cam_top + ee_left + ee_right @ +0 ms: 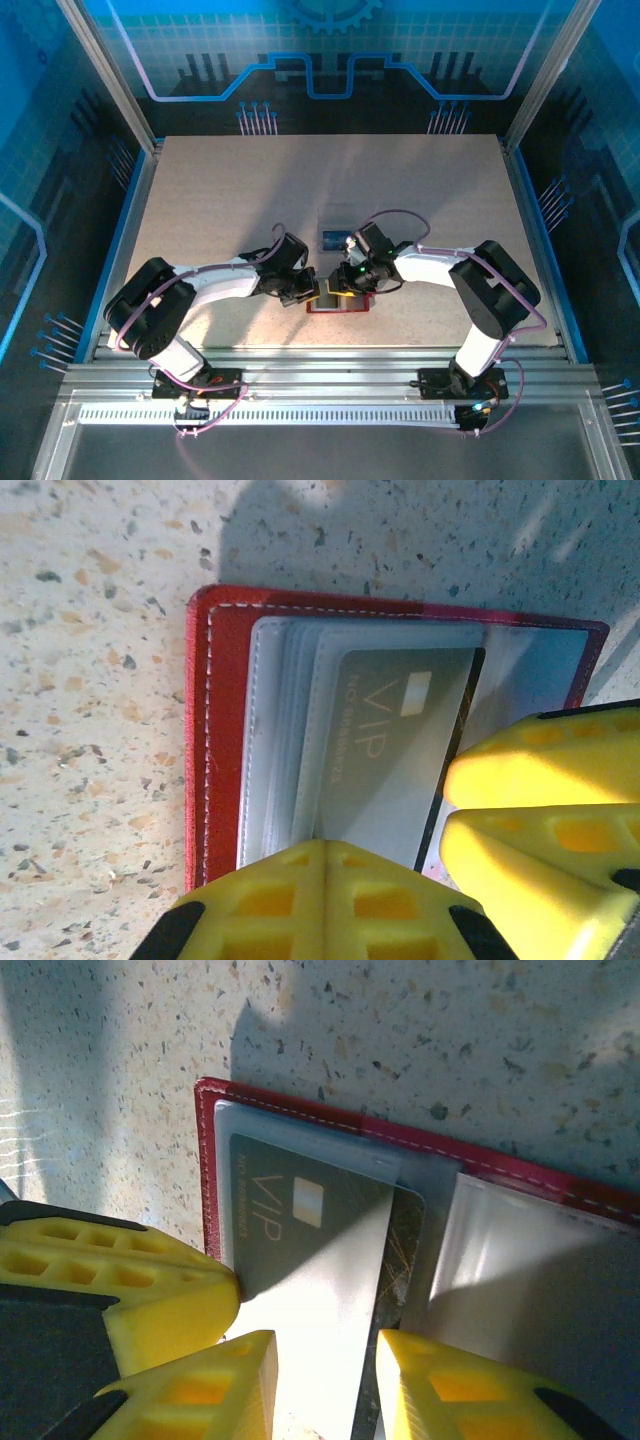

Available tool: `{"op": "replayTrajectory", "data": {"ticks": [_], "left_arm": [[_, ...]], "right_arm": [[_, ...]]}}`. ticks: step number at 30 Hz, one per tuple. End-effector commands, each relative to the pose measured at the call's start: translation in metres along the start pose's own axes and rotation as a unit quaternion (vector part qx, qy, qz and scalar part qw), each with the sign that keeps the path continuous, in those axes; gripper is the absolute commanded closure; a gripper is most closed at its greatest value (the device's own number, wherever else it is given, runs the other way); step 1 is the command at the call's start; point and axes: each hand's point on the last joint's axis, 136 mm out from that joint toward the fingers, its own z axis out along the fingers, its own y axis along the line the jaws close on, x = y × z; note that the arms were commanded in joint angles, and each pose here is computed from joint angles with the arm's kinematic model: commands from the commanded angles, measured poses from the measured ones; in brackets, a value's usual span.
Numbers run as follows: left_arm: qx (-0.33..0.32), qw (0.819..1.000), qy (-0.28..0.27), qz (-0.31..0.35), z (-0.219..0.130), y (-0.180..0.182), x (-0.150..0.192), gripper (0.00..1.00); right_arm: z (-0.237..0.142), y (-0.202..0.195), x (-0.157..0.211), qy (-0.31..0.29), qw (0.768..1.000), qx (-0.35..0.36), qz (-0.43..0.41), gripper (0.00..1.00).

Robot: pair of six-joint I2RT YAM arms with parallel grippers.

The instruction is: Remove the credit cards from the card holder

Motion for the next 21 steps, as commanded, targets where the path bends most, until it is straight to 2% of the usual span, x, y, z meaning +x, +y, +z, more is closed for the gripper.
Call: {"op": "replayTrajectory", "data": {"ticks": [1,21], "left_arm": [[-0.02,1.0,0.003,0.005,0.0,0.009,0.004,0.96],[-0.017,1.0,-0.007,0.018,-0.008,-0.003,-0.004,0.96]], "right_arm": [[0.002,-0.002,0.003,0.006,1.0,0.018,-0.006,0.67],[-0.021,0.015,-0.004,-0.023,0.999,0.009,-0.027,0.65]]}}
